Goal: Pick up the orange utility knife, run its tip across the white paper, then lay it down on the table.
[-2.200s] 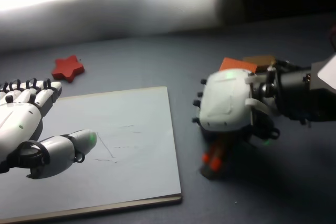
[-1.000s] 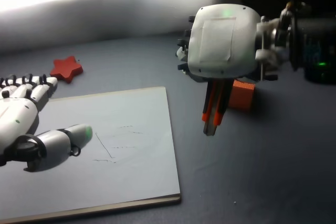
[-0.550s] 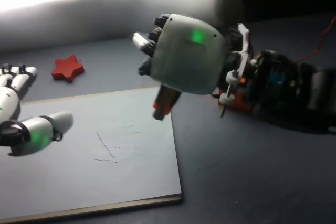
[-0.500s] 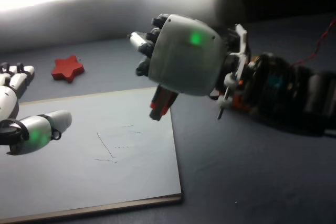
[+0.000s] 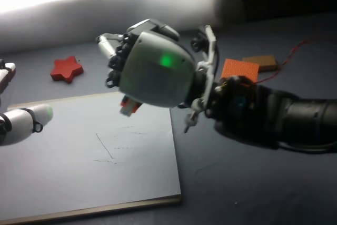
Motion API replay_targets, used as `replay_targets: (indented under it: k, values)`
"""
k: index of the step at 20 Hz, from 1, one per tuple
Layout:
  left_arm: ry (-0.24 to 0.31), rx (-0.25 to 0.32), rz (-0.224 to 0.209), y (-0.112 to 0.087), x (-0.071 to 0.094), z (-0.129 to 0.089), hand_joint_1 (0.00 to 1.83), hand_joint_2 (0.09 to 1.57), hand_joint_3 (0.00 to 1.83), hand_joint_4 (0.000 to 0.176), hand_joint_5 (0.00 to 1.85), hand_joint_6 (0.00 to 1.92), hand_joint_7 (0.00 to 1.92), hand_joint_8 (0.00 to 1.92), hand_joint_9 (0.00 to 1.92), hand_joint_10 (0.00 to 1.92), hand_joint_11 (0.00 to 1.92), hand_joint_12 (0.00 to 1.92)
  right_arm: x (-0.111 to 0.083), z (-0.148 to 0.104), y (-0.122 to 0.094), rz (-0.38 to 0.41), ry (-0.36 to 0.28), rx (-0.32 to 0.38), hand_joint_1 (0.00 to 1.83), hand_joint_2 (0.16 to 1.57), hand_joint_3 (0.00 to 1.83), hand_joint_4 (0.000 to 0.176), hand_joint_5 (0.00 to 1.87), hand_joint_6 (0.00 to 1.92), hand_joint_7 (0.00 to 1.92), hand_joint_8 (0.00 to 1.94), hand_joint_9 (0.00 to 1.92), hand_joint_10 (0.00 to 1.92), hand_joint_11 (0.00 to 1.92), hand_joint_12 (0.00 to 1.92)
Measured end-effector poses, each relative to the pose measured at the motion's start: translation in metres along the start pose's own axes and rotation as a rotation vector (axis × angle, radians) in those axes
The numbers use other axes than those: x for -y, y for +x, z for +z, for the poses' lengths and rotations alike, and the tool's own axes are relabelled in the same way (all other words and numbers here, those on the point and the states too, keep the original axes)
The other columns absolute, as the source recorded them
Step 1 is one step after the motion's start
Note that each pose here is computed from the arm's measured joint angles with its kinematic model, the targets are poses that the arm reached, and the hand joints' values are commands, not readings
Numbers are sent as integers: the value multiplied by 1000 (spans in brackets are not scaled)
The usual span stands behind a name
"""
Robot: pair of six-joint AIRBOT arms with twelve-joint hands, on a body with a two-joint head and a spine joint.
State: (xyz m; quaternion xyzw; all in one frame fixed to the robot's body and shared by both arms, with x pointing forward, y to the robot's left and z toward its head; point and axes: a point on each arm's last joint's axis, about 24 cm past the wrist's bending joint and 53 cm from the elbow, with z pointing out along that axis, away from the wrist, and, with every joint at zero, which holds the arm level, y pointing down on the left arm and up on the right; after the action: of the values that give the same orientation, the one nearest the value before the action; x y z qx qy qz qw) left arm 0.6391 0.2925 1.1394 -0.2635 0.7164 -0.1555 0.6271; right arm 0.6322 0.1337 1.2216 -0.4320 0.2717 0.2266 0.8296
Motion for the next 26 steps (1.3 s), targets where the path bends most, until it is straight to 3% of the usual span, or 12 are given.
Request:
replay_targets:
  k: [3,7,9,14,21,26]
  values:
    - [-4,2,17,-3,-5,4,0,1239,0,0,0,0,0,0,0,0,20,12,-9,6,8,2,4,-2,1476,955,930,176,1581,1921,1807,1941,1921,1921,1921,1921]
    - [-7,4,21,-5,-8,7,0,1236,0,0,0,0,0,0,0,0,0,6,-17,13,23,-5,22,-10,1440,992,923,176,1495,1921,1766,1941,1915,1921,1921,1921]
    - [-12,2,19,-5,-10,8,0,1236,0,0,0,0,0,0,0,0,0,0,-24,15,28,-5,19,-14,1453,985,898,176,1574,1921,1779,1941,1915,1921,1921,1921]
    - [-12,1,22,-5,-11,10,0,1234,0,0,0,0,0,0,0,0,0,0,-41,18,33,8,9,-15,1446,993,900,176,1579,1921,1783,1941,1921,1921,1921,1921]
    - [-12,-1,22,-4,-11,10,0,1237,0,0,0,0,0,0,0,0,0,0,-53,-1,34,-16,-51,0,1449,984,873,176,1583,1921,1810,1941,1921,1921,1921,1921]
    - [-12,-1,21,-4,-11,10,0,1240,0,0,0,0,0,0,0,0,0,0,-51,-14,33,-9,-53,5,1434,1004,885,176,1584,1921,1796,1941,1921,1921,1921,1921]
